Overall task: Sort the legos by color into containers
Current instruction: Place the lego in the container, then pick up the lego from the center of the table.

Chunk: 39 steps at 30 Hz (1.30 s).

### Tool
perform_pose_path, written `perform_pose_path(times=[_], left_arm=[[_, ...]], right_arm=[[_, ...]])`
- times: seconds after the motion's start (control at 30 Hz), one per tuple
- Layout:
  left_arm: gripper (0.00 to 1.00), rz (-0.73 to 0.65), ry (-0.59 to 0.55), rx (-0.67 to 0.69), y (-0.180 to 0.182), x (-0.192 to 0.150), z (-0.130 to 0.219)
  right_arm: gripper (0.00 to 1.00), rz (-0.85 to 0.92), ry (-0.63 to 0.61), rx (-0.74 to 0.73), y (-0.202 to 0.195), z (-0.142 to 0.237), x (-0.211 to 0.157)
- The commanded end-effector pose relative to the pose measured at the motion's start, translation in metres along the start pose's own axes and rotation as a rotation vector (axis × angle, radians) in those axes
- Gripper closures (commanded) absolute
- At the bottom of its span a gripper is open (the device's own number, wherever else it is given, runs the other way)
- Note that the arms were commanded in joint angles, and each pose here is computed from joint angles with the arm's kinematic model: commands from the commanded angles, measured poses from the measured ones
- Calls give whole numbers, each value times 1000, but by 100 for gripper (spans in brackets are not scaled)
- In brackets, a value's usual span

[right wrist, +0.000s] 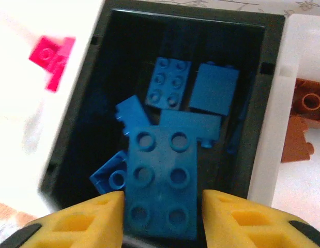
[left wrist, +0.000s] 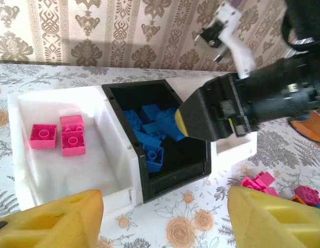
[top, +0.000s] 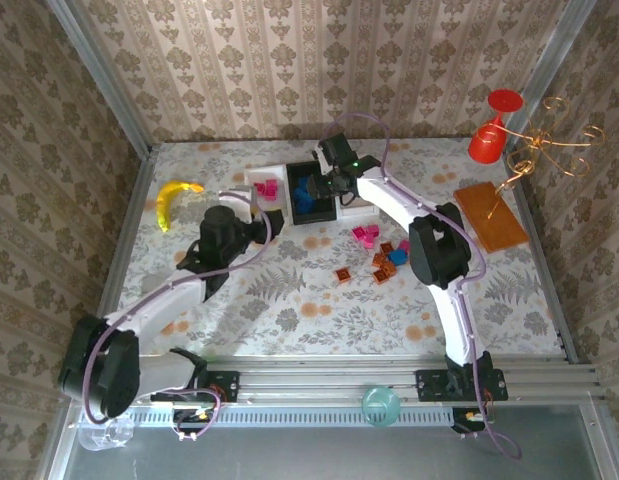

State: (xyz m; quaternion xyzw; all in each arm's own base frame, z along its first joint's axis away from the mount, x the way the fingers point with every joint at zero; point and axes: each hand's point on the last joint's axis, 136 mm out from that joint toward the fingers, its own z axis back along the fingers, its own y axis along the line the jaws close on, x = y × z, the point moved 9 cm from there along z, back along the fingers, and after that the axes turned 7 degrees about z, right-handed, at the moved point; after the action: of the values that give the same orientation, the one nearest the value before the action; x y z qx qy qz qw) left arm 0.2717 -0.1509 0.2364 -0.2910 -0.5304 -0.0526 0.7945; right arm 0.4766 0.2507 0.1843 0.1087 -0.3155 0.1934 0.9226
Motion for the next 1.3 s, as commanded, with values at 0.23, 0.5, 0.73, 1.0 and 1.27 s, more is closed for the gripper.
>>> perform_pose_path(times=[0.23,0.5,0.73,1.0,1.27], left_arm=[[31,20,67,-74,-11,-36,43],[28,12,154,-119,-10,-61,52],[26,-1,159,-78,-2,-67,56],[26,5,161,-60,2,-71,60],[26,4,155,-70,1,-70,62]], right_arm=[[38,-4,-106,-89,1,101,-21],[21,-4,101,-80,19,130,-144],[11,68,229,-40,60,100,-185],[26,86,297,-93,66,61,-197],[61,102,274,-85,70,62,-193]])
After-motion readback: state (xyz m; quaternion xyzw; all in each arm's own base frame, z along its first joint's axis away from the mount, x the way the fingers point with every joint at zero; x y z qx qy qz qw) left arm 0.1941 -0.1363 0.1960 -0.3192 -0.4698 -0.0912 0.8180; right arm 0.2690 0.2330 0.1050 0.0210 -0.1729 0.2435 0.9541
